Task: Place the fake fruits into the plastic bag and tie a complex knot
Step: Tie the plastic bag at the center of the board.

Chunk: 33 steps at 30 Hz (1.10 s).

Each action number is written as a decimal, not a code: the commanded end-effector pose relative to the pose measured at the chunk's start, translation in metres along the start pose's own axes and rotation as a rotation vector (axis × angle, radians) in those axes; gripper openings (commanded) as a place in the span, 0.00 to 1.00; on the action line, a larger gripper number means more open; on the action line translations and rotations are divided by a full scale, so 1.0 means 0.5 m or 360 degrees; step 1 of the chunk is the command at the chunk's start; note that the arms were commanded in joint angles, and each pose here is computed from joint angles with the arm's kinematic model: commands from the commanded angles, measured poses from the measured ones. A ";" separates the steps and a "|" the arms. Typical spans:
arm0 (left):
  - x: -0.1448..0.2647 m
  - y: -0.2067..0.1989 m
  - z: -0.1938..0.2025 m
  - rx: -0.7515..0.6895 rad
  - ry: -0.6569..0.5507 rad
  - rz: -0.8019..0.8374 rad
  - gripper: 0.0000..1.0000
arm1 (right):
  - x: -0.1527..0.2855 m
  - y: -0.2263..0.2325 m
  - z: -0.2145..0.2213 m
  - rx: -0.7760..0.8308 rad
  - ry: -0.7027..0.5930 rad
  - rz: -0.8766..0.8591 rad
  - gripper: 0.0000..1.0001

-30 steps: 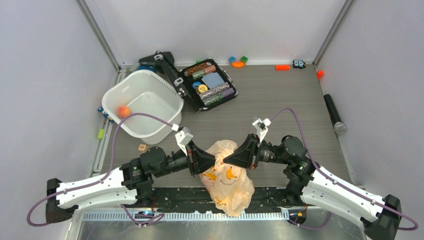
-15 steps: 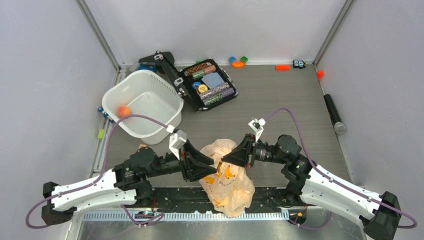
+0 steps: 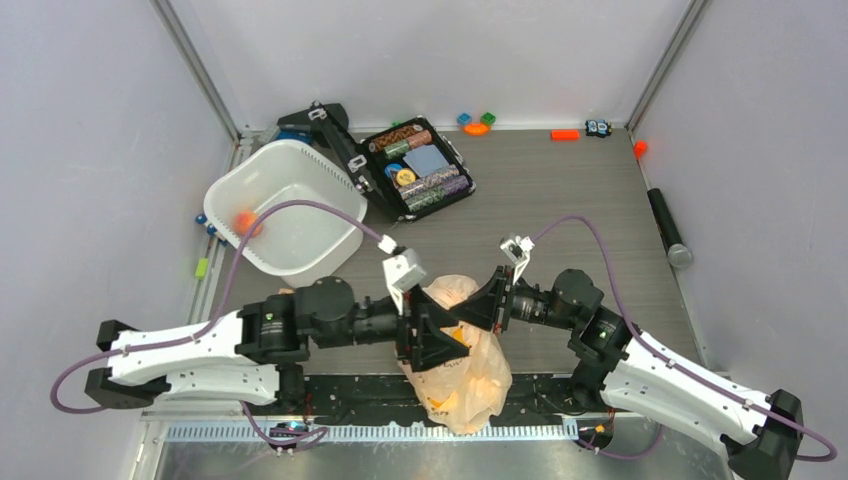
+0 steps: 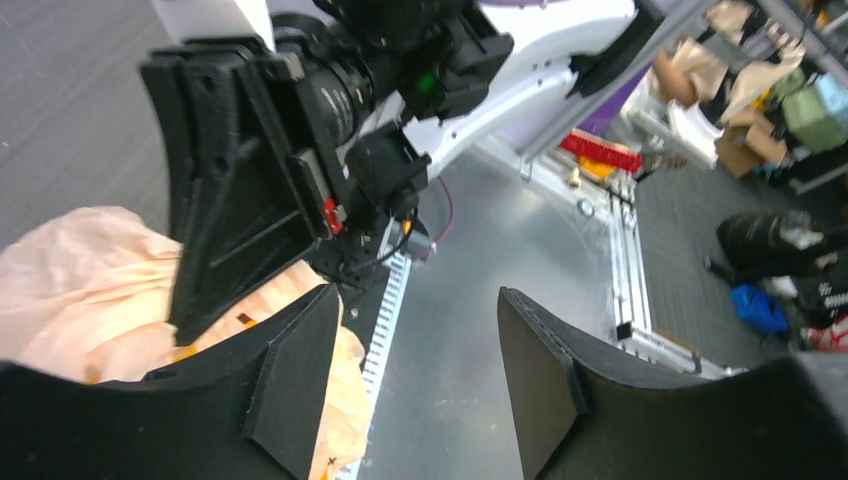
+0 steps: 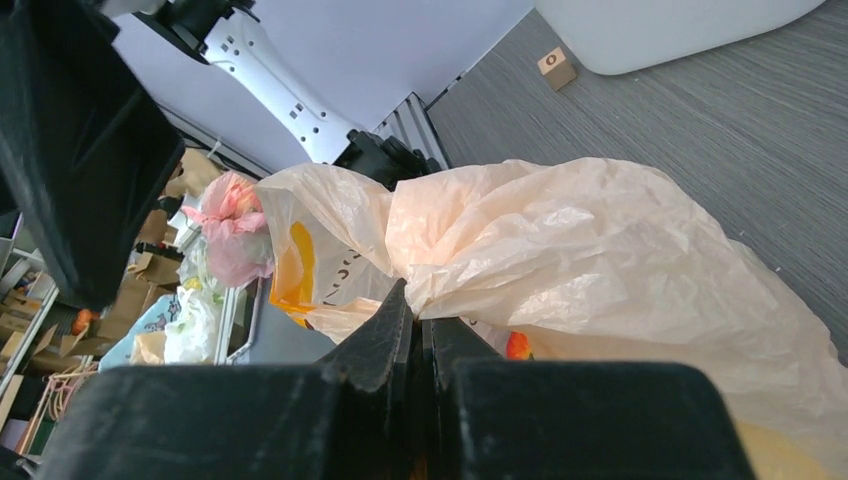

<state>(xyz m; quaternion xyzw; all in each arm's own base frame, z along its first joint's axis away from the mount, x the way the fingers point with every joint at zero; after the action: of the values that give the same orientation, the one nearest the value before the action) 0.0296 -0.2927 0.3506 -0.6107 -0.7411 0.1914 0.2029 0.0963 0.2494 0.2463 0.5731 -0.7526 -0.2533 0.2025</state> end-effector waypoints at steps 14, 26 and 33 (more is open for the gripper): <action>0.039 0.093 0.007 0.0010 -0.0226 -0.0439 0.59 | 0.028 0.066 -0.060 0.0165 -0.0171 -0.0171 0.05; 0.031 0.071 -0.007 -0.0007 -0.0238 -0.0351 0.50 | 0.033 0.073 -0.058 0.0176 -0.0172 -0.0206 0.05; 0.013 0.075 -0.001 -0.0060 -0.0078 -0.0452 0.51 | 0.037 0.074 -0.059 0.0179 -0.0179 -0.0202 0.05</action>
<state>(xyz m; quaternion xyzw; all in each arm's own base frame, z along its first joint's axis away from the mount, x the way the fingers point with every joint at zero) 0.0560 -0.2748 0.3113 -0.5026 -0.8223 0.1685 0.2072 0.0827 0.2379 0.2692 0.6015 -0.7425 -0.2514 0.1541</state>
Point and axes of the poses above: each gripper's point midway between its finger pads, its own x axis back along the fingers, its own y axis along the line the jaws close on, z = x × y, the point moved 3 cm from there along x, back along the fingers, and after that the axes turned 3 degrees about x, right-handed, at the moved point
